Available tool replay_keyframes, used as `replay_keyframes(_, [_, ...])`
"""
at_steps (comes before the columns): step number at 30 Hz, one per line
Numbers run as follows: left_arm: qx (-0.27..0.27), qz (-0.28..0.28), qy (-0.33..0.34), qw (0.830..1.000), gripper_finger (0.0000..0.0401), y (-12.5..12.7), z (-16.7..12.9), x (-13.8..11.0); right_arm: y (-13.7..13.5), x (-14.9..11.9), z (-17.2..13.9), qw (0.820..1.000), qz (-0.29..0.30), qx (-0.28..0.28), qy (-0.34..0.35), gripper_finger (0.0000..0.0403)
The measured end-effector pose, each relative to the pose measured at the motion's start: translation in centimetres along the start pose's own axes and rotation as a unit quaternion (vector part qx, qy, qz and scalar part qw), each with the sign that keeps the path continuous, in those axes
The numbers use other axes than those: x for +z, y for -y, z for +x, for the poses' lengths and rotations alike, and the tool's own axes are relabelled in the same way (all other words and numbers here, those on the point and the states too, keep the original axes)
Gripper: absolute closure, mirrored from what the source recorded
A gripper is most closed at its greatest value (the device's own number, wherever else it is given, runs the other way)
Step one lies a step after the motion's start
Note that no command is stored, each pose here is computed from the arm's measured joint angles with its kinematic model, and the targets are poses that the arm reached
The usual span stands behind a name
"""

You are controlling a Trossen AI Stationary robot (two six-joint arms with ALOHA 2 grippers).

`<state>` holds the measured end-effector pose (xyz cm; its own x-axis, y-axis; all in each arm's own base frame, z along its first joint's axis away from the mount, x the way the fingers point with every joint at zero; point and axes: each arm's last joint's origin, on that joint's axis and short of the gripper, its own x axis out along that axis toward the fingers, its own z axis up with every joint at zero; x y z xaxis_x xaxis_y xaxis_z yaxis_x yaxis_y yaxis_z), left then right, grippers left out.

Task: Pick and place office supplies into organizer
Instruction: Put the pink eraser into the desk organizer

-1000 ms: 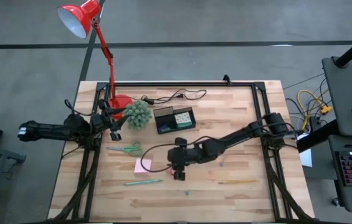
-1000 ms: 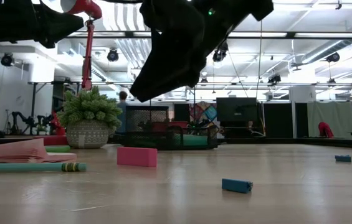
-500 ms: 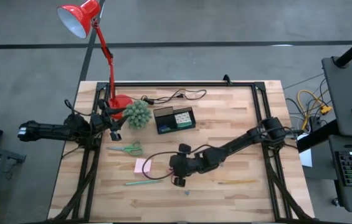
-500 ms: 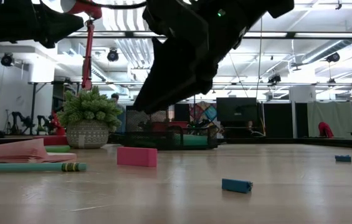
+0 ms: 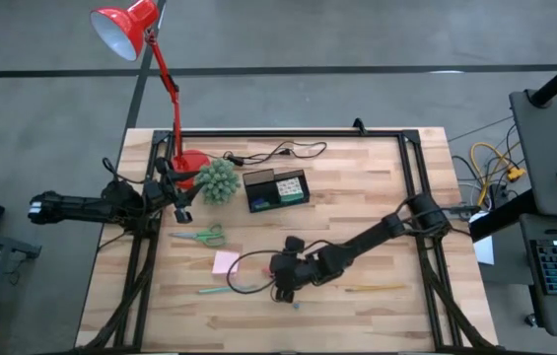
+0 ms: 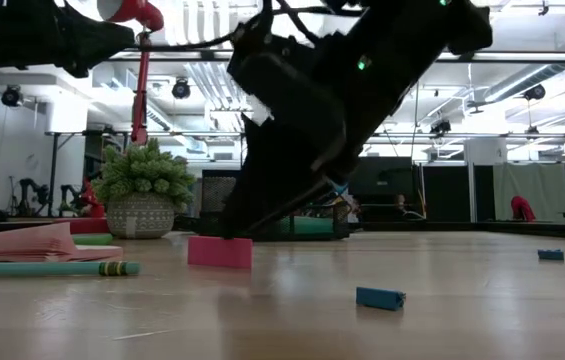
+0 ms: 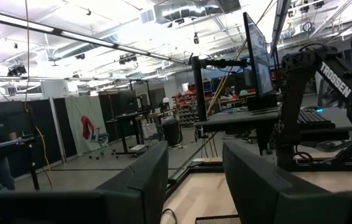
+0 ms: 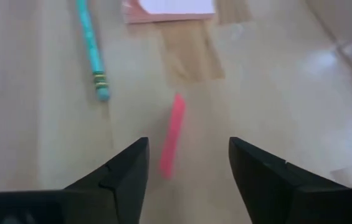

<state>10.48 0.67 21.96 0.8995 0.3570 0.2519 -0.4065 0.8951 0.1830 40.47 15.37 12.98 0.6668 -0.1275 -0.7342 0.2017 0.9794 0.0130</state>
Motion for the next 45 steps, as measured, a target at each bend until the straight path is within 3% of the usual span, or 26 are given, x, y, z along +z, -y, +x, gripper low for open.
replay_keyframes(7, [0.000,0.000,-0.001,1.000,0.0262,0.0,0.0,0.0,0.0,0.0,0.0,1.000,-0.001,-0.003,0.001,0.0172])
replay_keyframes(30, [0.000,0.001,-0.002,1.000,0.0262,0.0,0.0,0.0,-0.7,-1.4,1.7,1.000,-0.003,0.004,-0.006,0.0175])
replay_keyframes(45, [0.000,0.001,-0.002,1.000,0.0262,0.0,0.0,0.0,0.0,-1.1,2.0,0.999,0.011,-0.032,0.013,0.0217])
